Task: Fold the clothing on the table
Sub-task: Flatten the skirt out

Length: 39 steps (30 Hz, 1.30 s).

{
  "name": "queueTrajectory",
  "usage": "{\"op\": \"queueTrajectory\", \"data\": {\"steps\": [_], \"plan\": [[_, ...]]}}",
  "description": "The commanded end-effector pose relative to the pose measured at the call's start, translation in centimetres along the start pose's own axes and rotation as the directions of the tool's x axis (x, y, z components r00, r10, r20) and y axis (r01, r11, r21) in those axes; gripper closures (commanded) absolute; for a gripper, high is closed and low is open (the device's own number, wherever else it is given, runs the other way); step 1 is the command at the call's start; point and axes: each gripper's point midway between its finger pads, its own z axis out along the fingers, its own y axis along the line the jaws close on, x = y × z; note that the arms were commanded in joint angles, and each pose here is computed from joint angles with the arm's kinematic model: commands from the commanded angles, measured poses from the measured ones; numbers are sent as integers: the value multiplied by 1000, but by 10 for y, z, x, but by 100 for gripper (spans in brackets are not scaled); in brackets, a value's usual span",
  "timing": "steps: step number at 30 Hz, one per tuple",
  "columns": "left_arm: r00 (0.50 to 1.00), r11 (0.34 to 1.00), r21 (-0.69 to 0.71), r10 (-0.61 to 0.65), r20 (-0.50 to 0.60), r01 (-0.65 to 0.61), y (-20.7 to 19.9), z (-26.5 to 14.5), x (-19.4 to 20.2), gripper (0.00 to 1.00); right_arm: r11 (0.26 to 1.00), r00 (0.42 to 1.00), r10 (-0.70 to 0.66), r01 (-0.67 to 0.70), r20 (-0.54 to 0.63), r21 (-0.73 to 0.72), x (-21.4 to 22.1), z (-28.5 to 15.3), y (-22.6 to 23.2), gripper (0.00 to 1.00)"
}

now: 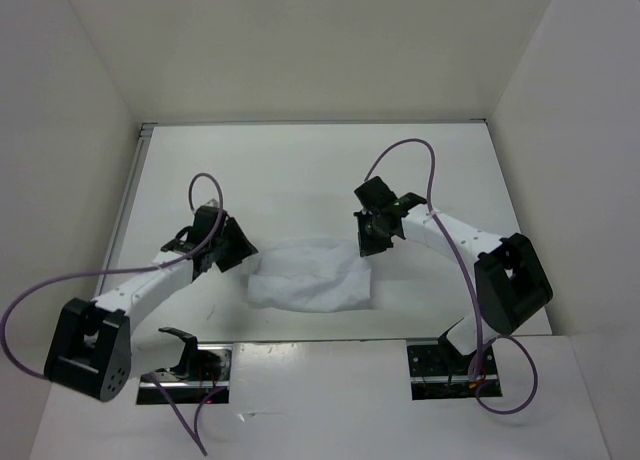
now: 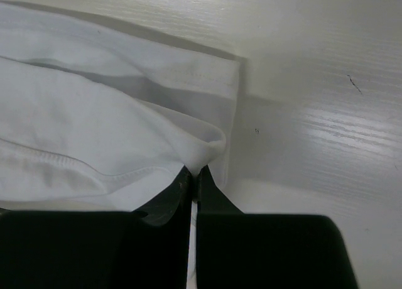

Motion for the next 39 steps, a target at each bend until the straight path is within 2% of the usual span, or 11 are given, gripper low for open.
{"op": "queueTrajectory", "data": {"steps": [1,5,10,18,23,31,32,37,39], "plan": [[994,995,64,72,79,-77,-34,11,-36,39,1000,1000,-14,15,27,-24,-5,2,3,100],[995,990,117,75,64,-82,-48,13,-38,39,1000,1000,-14,14,17,-19,-3,5,2,100],[995,994,60,97,-8,-97,-38,17,-27,42,1000,1000,-14,14,1,-11,0,10,1,100],[996,994,62,88,-4,-88,-33,-11,-22,47,1000,1000,-23,23,-16,-2,3,14,-1,100],[992,996,43,84,-94,-81,-16,0,4,52,1000,1000,-23,23,-16,-2,1,15,0,100],[990,997,8,80,-115,-80,-2,14,13,53,1000,1000,-23,23,-21,11,1,18,-3,100],[990,997,7,80,-116,-80,-2,17,13,56,1000,1000,-23,23,-21,11,1,18,-3,100],[987,996,66,75,-144,-66,-14,25,17,90,1000,999,-23,23,-25,2,2,18,-1,100],[987,996,66,75,-144,-66,-16,29,15,92,1000,999,-23,23,-25,2,2,18,-1,100]]}}
